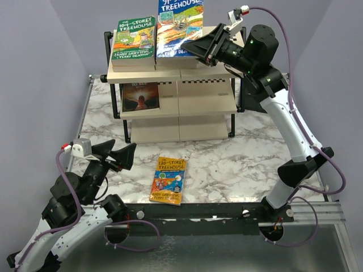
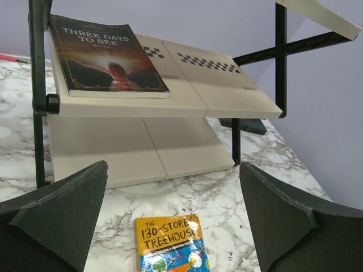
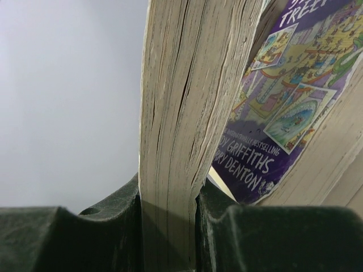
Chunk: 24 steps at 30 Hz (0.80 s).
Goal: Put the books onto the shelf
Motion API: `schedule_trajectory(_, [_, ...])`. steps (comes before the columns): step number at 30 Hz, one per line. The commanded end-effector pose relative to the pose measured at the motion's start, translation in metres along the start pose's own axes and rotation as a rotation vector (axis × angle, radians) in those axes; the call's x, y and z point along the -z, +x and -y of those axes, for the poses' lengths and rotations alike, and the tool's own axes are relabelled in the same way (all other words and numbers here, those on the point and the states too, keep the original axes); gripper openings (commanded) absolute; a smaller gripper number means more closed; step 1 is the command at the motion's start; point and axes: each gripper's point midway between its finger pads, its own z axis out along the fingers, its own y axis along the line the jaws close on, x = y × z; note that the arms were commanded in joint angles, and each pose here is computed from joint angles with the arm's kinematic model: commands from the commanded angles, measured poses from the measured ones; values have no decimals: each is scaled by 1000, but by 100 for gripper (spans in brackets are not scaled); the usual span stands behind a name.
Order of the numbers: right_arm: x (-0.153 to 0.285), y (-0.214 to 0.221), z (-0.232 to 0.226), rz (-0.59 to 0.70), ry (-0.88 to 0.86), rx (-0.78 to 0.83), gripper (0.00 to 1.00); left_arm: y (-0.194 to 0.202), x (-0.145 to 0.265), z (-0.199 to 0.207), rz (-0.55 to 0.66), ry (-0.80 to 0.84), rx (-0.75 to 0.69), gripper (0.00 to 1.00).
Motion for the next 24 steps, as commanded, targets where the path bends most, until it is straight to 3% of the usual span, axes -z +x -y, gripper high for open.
schedule_trajectory(1, [8,-18,-48,14,-157,-7,3,6,-1,1,-24,11,-28,99])
schedule_trajectory(7, [5,-23,-39,26,-127,-32,12,6,-1,0,-24,7,-30,99])
schedule_trajectory(12, [2,-26,-34,30,-104,-34,27,6,-1,0,-23,5,-28,99])
schedule_trajectory(24, [-8,-28,-15,30,-47,-51,42,5,-1,-1,-20,2,-27,99])
